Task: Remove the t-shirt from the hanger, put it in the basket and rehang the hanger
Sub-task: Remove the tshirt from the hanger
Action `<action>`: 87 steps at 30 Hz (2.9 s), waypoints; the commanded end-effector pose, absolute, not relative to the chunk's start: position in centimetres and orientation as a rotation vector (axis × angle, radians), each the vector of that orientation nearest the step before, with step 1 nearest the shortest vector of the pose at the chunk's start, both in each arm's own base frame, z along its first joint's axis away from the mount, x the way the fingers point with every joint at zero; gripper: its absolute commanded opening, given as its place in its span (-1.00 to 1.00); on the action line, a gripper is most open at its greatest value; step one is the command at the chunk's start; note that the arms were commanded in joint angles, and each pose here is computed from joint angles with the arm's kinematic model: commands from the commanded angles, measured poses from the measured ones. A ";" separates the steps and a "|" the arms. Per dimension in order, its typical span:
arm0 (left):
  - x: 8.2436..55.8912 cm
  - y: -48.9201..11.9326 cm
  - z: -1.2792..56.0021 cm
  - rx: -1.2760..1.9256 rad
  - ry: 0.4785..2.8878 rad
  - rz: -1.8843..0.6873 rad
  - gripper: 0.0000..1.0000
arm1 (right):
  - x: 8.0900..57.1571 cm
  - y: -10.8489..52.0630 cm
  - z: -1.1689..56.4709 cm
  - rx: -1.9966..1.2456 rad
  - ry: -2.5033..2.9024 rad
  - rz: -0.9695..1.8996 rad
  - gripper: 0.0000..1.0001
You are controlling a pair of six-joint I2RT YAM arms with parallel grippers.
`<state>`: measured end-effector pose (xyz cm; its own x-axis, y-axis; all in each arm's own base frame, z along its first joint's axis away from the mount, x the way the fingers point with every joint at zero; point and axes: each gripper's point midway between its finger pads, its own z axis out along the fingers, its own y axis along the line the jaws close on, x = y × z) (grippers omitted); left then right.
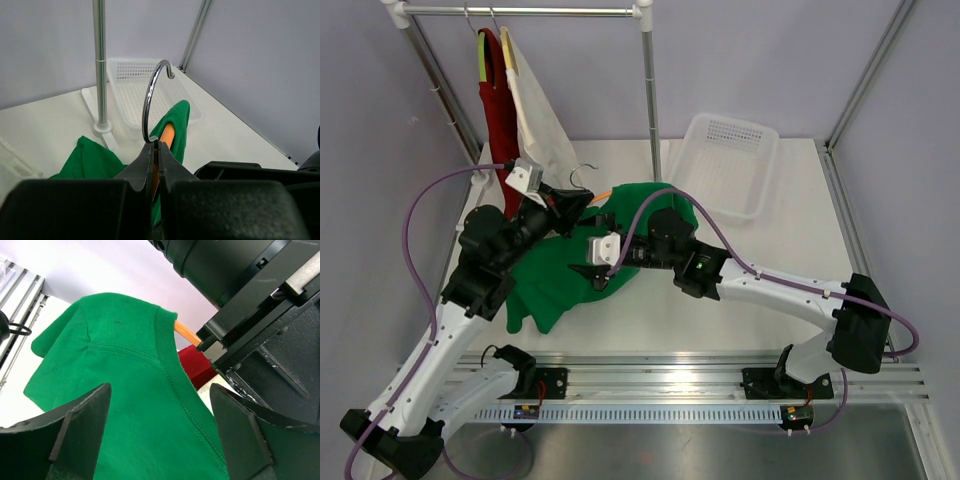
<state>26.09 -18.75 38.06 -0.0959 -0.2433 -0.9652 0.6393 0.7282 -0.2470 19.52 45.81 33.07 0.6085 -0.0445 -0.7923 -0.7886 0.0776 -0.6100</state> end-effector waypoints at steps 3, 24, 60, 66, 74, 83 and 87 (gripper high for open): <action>25.0 -18.3 42.7 0.317 1.339 -0.786 -1.00 | 20.0 46.8 34.4 -1.370 0.721 0.622 0.71; 24.5 -18.6 44.1 0.346 1.271 -0.808 -1.00 | 22.4 45.7 37.1 -1.159 0.863 0.602 -0.99; 25.3 -20.3 45.8 0.426 1.115 -0.824 -1.00 | 30.7 32.3 45.0 -0.612 1.157 0.575 -0.99; 25.0 -20.5 45.3 0.448 1.082 -0.832 -1.00 | 28.3 33.4 43.5 -0.738 1.144 0.667 0.08; 25.1 -20.5 44.9 0.468 1.122 -0.807 -1.00 | 28.3 32.8 42.2 -0.735 1.205 0.657 0.64; 25.4 -20.1 44.7 0.447 1.172 -0.784 -1.00 | 30.3 31.6 41.3 -0.643 1.320 0.569 0.72; 25.2 -19.7 45.3 0.416 1.170 -0.793 -1.00 | 30.4 31.6 39.5 -0.684 1.385 0.547 0.75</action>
<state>26.57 -20.72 39.66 0.0371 -0.2571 -0.9657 0.7352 0.6615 -0.1478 29.67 32.44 38.56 0.1334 -0.0355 -0.9904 -0.7440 0.6566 -0.1238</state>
